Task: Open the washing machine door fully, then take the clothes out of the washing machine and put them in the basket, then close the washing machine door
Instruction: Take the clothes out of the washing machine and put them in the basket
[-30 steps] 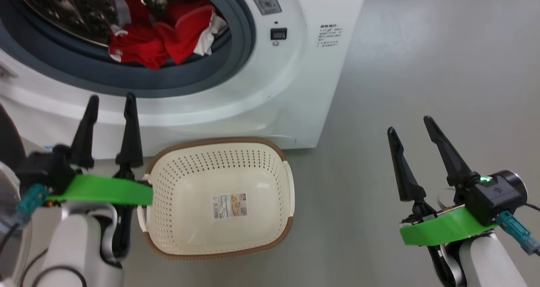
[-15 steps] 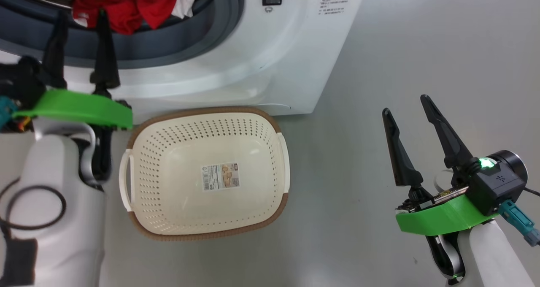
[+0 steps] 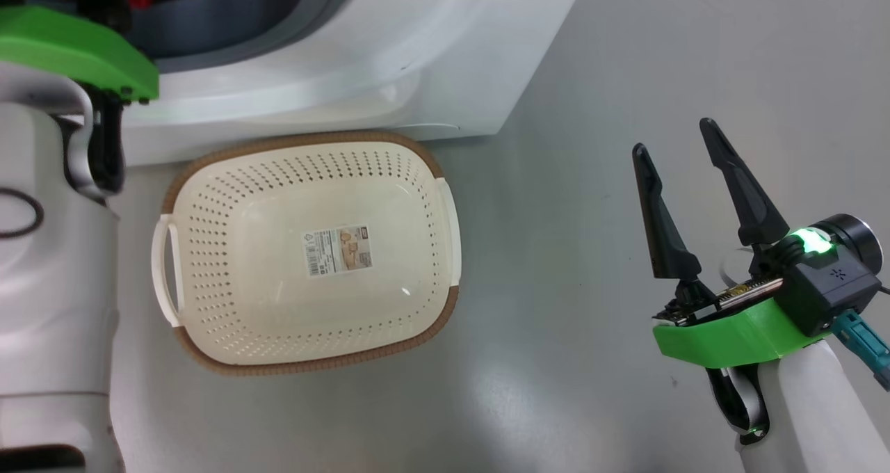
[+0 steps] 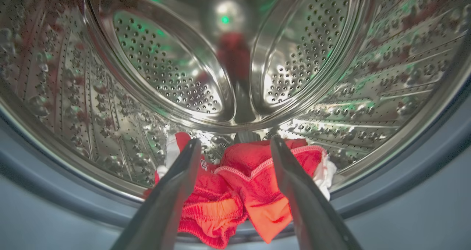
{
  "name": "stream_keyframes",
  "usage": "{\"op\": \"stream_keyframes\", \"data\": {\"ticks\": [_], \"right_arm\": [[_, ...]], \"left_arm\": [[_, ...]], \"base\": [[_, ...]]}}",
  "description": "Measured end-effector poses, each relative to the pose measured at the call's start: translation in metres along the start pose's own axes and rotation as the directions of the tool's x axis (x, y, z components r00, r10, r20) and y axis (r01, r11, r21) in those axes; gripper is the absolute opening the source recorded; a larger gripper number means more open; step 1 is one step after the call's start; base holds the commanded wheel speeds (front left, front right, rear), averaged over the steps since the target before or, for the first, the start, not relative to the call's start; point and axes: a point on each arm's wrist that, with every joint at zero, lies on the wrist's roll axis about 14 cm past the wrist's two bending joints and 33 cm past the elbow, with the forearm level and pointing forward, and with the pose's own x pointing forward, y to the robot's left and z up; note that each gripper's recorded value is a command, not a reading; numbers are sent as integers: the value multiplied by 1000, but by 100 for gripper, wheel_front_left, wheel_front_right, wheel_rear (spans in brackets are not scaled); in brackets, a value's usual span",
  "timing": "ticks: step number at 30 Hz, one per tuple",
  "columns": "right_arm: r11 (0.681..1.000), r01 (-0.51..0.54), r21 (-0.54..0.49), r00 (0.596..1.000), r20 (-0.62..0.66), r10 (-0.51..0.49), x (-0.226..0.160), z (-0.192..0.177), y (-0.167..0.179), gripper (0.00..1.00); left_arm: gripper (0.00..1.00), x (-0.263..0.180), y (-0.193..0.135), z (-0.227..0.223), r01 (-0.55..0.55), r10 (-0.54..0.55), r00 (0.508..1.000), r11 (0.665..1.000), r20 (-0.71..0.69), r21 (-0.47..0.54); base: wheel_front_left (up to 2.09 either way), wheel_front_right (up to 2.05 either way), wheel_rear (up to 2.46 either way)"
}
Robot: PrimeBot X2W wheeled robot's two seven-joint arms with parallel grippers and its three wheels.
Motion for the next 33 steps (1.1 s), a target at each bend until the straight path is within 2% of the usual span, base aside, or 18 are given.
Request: {"op": "stream_keyframes", "data": {"ticks": [14,27,33], "right_arm": [[999,-30,19,998,-49,31,3,-20,7,100],[999,-35,33,997,-67,37,0,-25,10,100],[999,-33,34,997,-66,35,0,-25,9,100]], "left_arm": [[100,32,8,-44,-40,56,973,996,-224,76],[100,21,28,-85,-63,150,888,976,-434,207],[100,17,29,-95,-57,160,856,974,-492,218]], "base": [[0,0,0],[0,0,0],[0,0,0]]}}
